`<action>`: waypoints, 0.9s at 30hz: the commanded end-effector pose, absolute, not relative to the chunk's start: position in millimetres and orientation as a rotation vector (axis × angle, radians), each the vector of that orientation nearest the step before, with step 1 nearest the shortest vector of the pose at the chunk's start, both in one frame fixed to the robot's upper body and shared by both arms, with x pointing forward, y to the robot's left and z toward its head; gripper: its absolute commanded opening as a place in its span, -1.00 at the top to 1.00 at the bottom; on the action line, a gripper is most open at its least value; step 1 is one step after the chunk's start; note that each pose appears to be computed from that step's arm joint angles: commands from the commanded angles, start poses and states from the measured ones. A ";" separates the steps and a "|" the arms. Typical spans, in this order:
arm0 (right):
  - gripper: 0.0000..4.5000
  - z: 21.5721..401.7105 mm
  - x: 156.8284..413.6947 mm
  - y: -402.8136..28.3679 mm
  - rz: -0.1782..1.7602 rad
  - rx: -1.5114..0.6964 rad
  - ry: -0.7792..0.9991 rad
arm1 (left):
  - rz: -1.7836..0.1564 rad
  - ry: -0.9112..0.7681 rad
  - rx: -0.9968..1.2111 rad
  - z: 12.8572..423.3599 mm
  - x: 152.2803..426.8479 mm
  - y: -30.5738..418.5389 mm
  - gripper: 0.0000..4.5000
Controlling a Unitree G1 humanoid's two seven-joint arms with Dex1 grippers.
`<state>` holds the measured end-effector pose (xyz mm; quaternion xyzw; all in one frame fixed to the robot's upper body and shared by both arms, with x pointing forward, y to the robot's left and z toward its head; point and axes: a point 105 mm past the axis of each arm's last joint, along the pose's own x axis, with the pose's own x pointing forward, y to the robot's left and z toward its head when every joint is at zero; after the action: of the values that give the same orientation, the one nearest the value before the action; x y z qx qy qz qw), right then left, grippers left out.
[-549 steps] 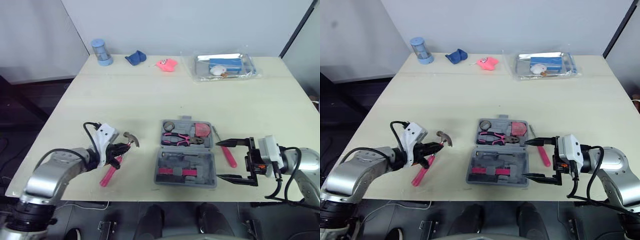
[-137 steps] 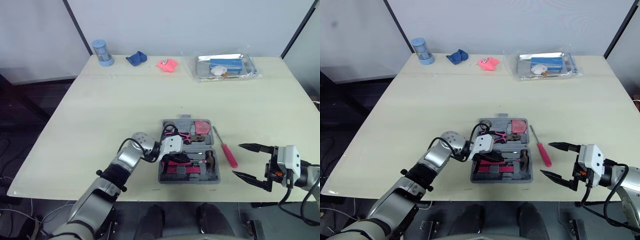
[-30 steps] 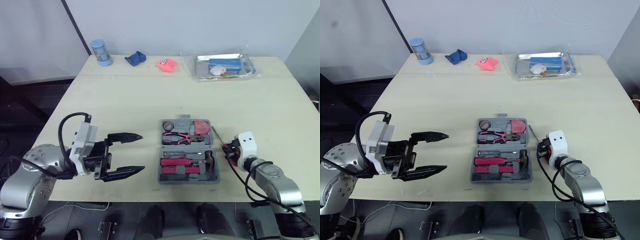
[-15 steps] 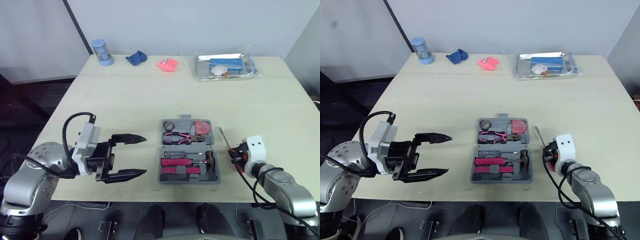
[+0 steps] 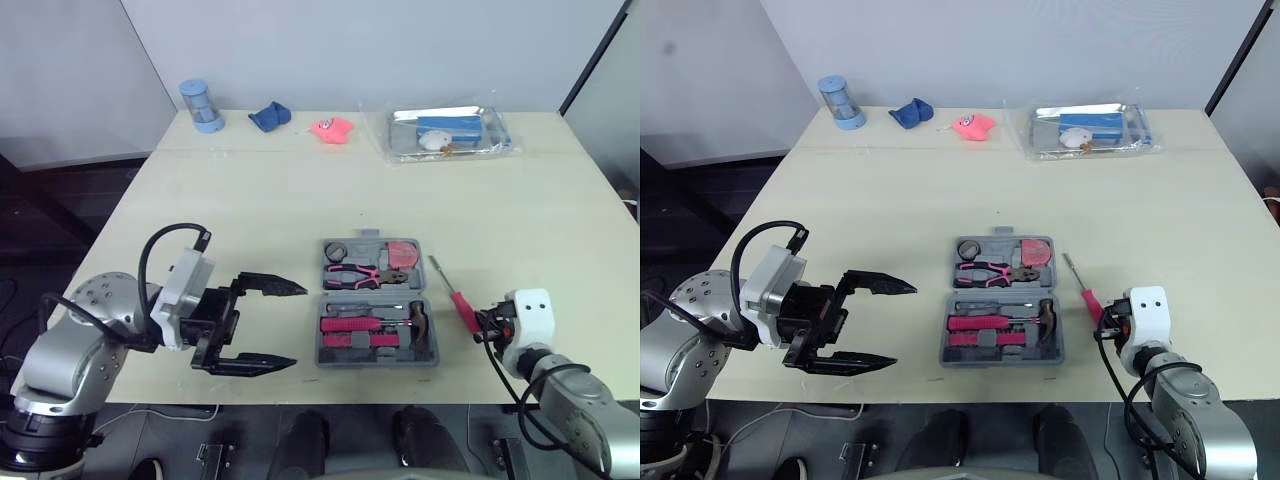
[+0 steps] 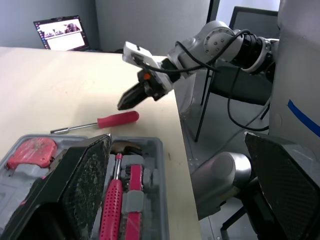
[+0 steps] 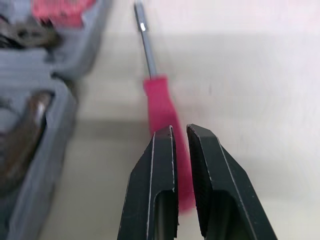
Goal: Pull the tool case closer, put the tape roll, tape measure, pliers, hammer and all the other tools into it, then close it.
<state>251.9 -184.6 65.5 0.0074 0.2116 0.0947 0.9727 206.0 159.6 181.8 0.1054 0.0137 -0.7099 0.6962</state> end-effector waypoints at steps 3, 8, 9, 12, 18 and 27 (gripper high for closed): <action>0.27 83.4 265.3 -174.6 0.277 -0.033 0.345 | -1.570 0.004 0.272 187.8 206.4 161.5 -1.00; -0.27 68.4 276.0 -170.9 0.311 -0.038 0.404 | -1.570 -0.002 0.274 188.8 205.7 160.0 -1.00; -0.27 65.4 278.3 -171.1 0.314 -0.041 0.415 | -1.570 -0.003 0.275 189.1 205.6 160.1 -1.00; -0.27 61.1 287.3 -173.4 0.312 -0.050 0.430 | -1.564 -0.003 0.284 189.8 205.9 161.8 -1.00; -0.27 53.6 297.9 -171.3 0.322 -0.044 0.458 | -1.550 -0.004 0.286 189.6 205.2 162.5 -1.00; 0.74 54.5 297.4 -173.0 0.293 -0.050 0.462 | -1.544 -0.007 0.286 190.1 205.0 162.1 -1.00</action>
<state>297.9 -172.6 43.6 -0.0216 0.2468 0.1491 0.9573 208.4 162.3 181.5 0.1079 0.0141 -0.6958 0.7099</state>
